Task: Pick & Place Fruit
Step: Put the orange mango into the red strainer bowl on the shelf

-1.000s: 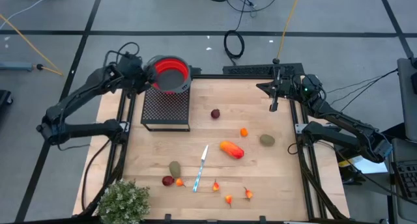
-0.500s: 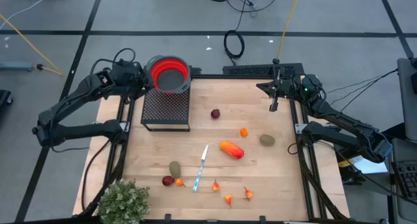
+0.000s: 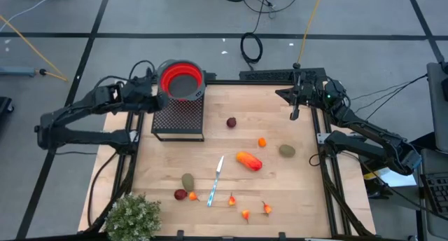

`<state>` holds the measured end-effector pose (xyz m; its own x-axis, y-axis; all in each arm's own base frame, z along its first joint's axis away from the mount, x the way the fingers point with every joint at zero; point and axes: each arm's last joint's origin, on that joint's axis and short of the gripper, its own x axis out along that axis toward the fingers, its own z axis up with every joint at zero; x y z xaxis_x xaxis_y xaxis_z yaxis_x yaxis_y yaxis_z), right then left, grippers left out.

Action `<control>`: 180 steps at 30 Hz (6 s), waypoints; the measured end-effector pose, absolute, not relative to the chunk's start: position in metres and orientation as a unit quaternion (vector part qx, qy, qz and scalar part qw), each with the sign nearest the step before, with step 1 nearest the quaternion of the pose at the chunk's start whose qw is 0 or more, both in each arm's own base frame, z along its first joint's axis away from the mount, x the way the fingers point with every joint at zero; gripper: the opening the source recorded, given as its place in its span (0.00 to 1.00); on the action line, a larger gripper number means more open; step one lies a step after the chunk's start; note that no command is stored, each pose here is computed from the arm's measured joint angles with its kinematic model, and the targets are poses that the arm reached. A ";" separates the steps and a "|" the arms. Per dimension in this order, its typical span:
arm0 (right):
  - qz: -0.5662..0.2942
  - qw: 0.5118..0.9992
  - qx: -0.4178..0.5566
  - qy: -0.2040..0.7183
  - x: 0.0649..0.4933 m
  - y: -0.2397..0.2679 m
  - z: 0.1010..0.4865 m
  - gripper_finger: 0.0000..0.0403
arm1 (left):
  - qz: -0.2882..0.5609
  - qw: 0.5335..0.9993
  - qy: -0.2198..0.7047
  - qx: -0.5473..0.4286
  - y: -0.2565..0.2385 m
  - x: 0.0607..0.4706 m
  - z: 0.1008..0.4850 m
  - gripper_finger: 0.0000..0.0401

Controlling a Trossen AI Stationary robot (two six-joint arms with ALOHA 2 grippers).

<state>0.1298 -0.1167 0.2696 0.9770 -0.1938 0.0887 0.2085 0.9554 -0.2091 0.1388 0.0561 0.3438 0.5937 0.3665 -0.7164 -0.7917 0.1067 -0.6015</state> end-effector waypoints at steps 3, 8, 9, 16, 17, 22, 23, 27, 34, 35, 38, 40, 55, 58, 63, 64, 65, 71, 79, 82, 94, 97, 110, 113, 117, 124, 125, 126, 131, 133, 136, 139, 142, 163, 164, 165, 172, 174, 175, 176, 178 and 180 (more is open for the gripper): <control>-0.102 0.987 -0.116 -0.033 0.130 -0.117 0.270 0.00 | 0.376 0.734 0.213 -0.524 0.046 0.144 0.345 0.03; -0.102 0.987 -0.124 -0.032 0.130 -0.117 0.270 0.00 | 0.329 0.776 0.225 -0.488 0.028 0.165 0.344 0.01; -0.102 0.986 -0.124 -0.032 0.130 -0.117 0.270 0.00 | 0.312 0.791 0.229 -0.474 0.024 0.170 0.345 0.01; -0.102 0.986 -0.124 -0.032 0.130 -0.117 0.270 0.00 | 0.233 0.883 0.205 -0.351 -0.006 0.205 0.348 0.01; -0.102 0.986 -0.124 -0.032 0.130 -0.117 0.270 0.00 | 0.224 0.892 0.200 -0.338 -0.009 0.208 0.349 0.01; -0.102 0.986 -0.124 -0.032 0.130 -0.117 0.270 0.00 | 0.207 0.915 0.181 -0.294 -0.020 0.213 0.353 0.01; -0.102 0.986 -0.124 -0.032 0.130 -0.117 0.270 0.00 | 0.209 0.917 0.181 -0.287 -0.021 0.212 0.353 0.01; -0.102 0.986 -0.124 -0.032 0.130 -0.117 0.270 0.00 | 0.204 0.925 0.170 -0.271 -0.026 0.205 0.352 0.01; -0.102 0.986 -0.130 -0.037 0.130 -0.116 0.271 0.00 | 0.127 0.951 0.096 -0.264 -0.035 0.194 0.319 0.01; -0.102 0.985 -0.131 -0.038 0.130 -0.116 0.271 0.00 | 0.112 0.954 0.082 -0.266 -0.036 0.191 0.312 0.01; -0.102 0.985 -0.133 -0.040 0.130 -0.116 0.271 0.00 | 0.071 0.961 0.049 -0.264 -0.038 0.184 0.292 0.00; -0.098 0.986 -0.132 -0.040 0.131 -0.115 0.271 0.00 | 0.052 0.964 0.029 -0.261 -0.038 0.178 0.280 0.01; -0.081 0.987 -0.118 -0.075 0.151 -0.089 0.277 0.00 | -0.037 0.986 -0.016 -0.159 -0.030 0.131 0.246 0.01; -0.075 0.988 -0.113 -0.079 0.156 -0.080 0.277 0.00 | -0.036 0.987 0.001 -0.158 -0.028 0.123 0.238 0.00; -0.076 0.989 -0.101 -0.080 0.165 -0.064 0.277 0.00 | -0.045 0.987 0.012 -0.156 -0.025 0.111 0.235 0.00; -0.076 0.989 -0.099 -0.078 0.167 -0.060 0.277 0.00 | -0.046 0.987 0.012 -0.153 -0.025 0.109 0.235 0.00; -0.076 0.989 -0.097 -0.076 0.168 -0.057 0.276 0.00 | -0.046 0.987 0.012 -0.150 -0.024 0.106 0.235 0.01; -0.082 0.990 -0.100 -0.052 0.176 -0.036 0.273 0.00 | -0.041 0.990 0.019 -0.132 -0.021 0.095 0.232 0.00; -0.085 0.989 -0.118 0.006 0.189 -0.015 0.292 0.00 | -0.040 0.992 0.030 -0.114 -0.020 0.091 0.229 0.00; -0.068 0.988 -0.137 0.012 0.198 -0.009 0.302 0.00 | -0.039 0.992 0.039 -0.112 -0.020 0.091 0.227 0.02; 0.007 0.979 -0.164 0.117 0.252 0.019 0.332 0.00 | -0.039 0.992 0.047 -0.107 -0.020 0.091 0.226 0.02; 0.026 0.973 -0.169 0.153 0.265 0.027 0.338 0.00 | -0.039 0.993 0.046 -0.105 -0.020 0.091 0.226 0.01; 0.079 0.938 -0.169 0.293 0.306 0.055 0.331 0.00 | -0.055 0.992 0.039 -0.103 -0.021 0.091 0.228 0.01; 0.078 0.938 -0.156 0.300 0.311 0.057 0.327 0.00 | -0.059 0.993 0.038 -0.098 -0.021 0.091 0.228 0.02; 0.072 0.937 -0.132 0.316 0.313 0.058 0.321 0.00 | -0.072 0.992 0.039 -0.098 -0.022 0.091 0.228 0.01; 0.061 0.930 -0.103 0.346 0.310 0.058 0.316 0.00 | -0.083 0.991 0.040 -0.099 -0.022 0.091 0.228 0.01; 0.061 0.930 -0.102 0.347 0.310 0.058 0.316 0.00 | -0.083 0.991 0.041 -0.099 -0.022 0.091 0.228 0.01; 0.059 0.931 -0.097 0.348 0.309 0.058 0.316 0.00 | -0.083 0.991 0.042 -0.100 -0.022 0.091 0.228 0.00; 0.048 0.928 -0.071 0.362 0.308 0.057 0.314 0.00 | -0.082 0.990 0.054 -0.098 -0.022 0.090 0.225 0.01; 0.048 0.926 -0.072 0.368 0.307 0.057 0.313 0.00 | -0.082 0.990 0.058 -0.097 -0.022 0.090 0.224 0.00; 0.048 0.925 -0.072 0.369 0.306 0.057 0.313 0.00 | -0.081 0.990 0.067 -0.097 -0.023 0.092 0.217 0.01; 0.049 0.925 -0.072 0.369 0.307 0.057 0.313 0.00 | -0.082 0.990 0.054 -0.106 -0.024 0.096 0.208 0.01; 0.049 0.925 -0.072 0.369 0.307 0.057 0.313 0.02 | -0.094 0.989 0.041 -0.110 -0.025 0.099 0.198 0.01; 0.020 0.910 0.042 0.412 0.301 0.056 0.307 0.31 | -0.115 0.985 0.074 -0.104 -0.027 0.099 0.185 0.02; 0.021 0.909 0.050 0.413 0.301 0.057 0.307 0.33 | -0.116 0.986 0.070 -0.100 -0.027 0.098 0.185 0.02; 0.018 0.909 0.055 0.413 0.301 0.057 0.307 0.35 | -0.117 0.986 0.066 -0.095 -0.026 0.097 0.186 0.02; 0.008 0.895 0.061 0.443 0.312 0.059 0.289 0.48 | -0.117 0.987 0.048 -0.100 -0.025 0.093 0.188 0.01; 0.008 0.890 0.057 0.451 0.317 0.060 0.282 0.53 | -0.118 0.987 0.046 -0.102 -0.025 0.092 0.189 0.03; 0.007 0.886 0.052 0.460 0.319 0.060 0.277 0.56 | -0.118 0.986 0.046 -0.105 -0.025 0.092 0.189 0.03; 0.007 0.883 0.051 0.467 0.321 0.061 0.272 0.58 | -0.117 0.986 0.046 -0.109 -0.025 0.092 0.189 0.03; 0.005 0.877 0.048 0.477 0.325 0.062 0.265 0.62 | -0.118 0.985 0.050 -0.114 -0.025 0.092 0.188 0.02; 0.002 0.871 0.045 0.489 0.326 0.062 0.260 0.66 | -0.117 0.984 0.052 -0.123 -0.025 0.092 0.188 0.01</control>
